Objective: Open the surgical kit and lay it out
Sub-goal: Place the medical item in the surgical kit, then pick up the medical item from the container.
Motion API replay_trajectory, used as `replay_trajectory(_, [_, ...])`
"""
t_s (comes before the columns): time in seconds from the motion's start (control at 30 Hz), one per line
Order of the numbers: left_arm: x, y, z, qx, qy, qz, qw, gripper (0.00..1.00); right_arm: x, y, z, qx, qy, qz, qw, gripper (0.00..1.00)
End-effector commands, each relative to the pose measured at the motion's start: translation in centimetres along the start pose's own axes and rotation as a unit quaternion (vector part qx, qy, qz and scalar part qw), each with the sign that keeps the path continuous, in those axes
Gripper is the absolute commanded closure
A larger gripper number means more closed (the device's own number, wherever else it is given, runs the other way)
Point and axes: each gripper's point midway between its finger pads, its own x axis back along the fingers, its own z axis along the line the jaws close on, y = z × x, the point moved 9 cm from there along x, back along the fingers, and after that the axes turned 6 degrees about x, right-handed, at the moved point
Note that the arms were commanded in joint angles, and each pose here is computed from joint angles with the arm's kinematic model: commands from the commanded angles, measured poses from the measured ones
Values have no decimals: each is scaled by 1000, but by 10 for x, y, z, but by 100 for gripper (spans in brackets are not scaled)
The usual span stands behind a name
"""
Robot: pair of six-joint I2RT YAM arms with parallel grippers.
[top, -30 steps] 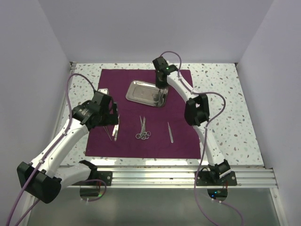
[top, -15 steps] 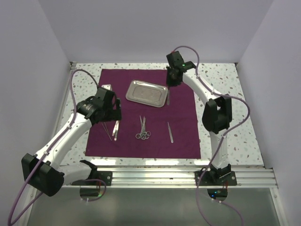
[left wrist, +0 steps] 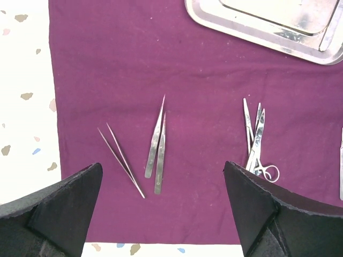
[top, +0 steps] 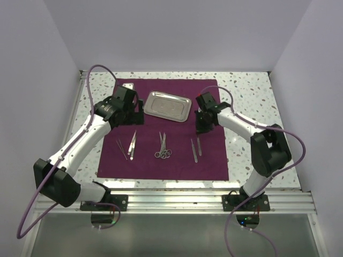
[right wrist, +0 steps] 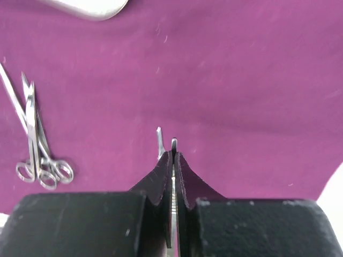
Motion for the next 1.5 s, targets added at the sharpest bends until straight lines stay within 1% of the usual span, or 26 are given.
replay_trajectory(0.0, [5,16,-5,-4,-20,-27,999,0,8,-9,13,-1,62,-29,998,100])
replay_trajectory(0.07, [5,17,-5,-6,-19,-27,999,0,-1,-22,16,3,71,-2,997,100])
replay_trajectory(0.1, [6,17,-5,-6,-19,-28,999,0,-3,-25,17,8,70,5,998,96])
replay_trajectory(0.13, [6,16,-4,-6,-18,-27,999,0,-2,-25,17,15,69,10,997,77])
replay_trajectory(0.17, [7,15,-3,-6,-16,-25,1000,0,-3,-24,18,19,65,13,998,64])
replay_trajectory(0.2, [7,15,-3,-5,-16,-25,1000,0,1,-16,19,22,63,3,998,53])
replay_trajectory(0.23, [9,15,-2,-3,-17,-27,999,0,4,-13,18,30,55,6,998,33])
replay_trajectory(0.27, [8,13,-1,-3,-15,-24,1000,0,6,-7,18,33,47,-1,998,29])
replay_trajectory(0.3, [10,13,-1,-2,-16,-26,1000,0,15,8,22,38,48,-21,998,27])
replay_trajectory(0.33, [12,13,0,1,-15,-30,999,0,18,13,22,49,39,-21,998,25])
replay_trajectory(0.37, [13,11,1,2,-12,-29,999,0,15,21,23,54,26,-23,998,25])
replay_trajectory(0.4, [14,11,2,4,-11,-29,1000,0,26,42,27,55,22,-53,997,24])
replay_trajectory(0.47, [19,9,5,8,-6,-32,999,0,29,60,28,57,9,-64,996,24])
replay_trajectory(0.5, [20,8,7,9,-5,-33,999,0,20,69,27,53,-3,-59,997,24])
replay_trajectory(0.53, [24,8,8,11,-5,-38,999,0,27,90,29,43,0,-82,996,24])
replay_trajectory(0.57, [25,6,11,11,1,-37,999,0,26,100,29,38,-1,-85,996,24])
replay_trajectory(0.6, [27,4,13,11,4,-38,999,0,20,119,33,32,0,-98,995,24])
replay_trajectory(0.67, [31,0,18,13,14,-38,999,0,13,134,31,23,-12,-97,995,25])
replay_trajectory(0.7, [32,-1,19,13,16,-37,999,0,16,150,34,20,-11,-117,993,26])
replay_trajectory(0.73, [36,-2,21,17,16,-41,999,0,-4,151,31,19,-25,-98,995,26])
replay_trajectory(0.77, [37,-5,23,18,20,-38,999,0,-13,155,30,16,-31,-94,995,26])
replay_trajectory(0.8, [38,-7,24,21,20,-38,999,0,-11,166,30,6,-28,-108,994,28])
replay_trajectory(0.83, [41,-9,26,22,21,-37,999,0,-32,165,28,2,-31,-88,996,28])
replay_trajectory(1.03, [48,-18,34,31,30,-29,999,0,-72,174,28,-13,-21,-78,997,34])
replay_trajectory(1.23, [50,-23,38,29,40,-25,998,0,-89,177,31,-18,-10,-80,997,39])
replay_trajectory(1.47, [44,-24,37,20,43,-18,999,0,-103,174,32,-27,-9,-75,997,40])
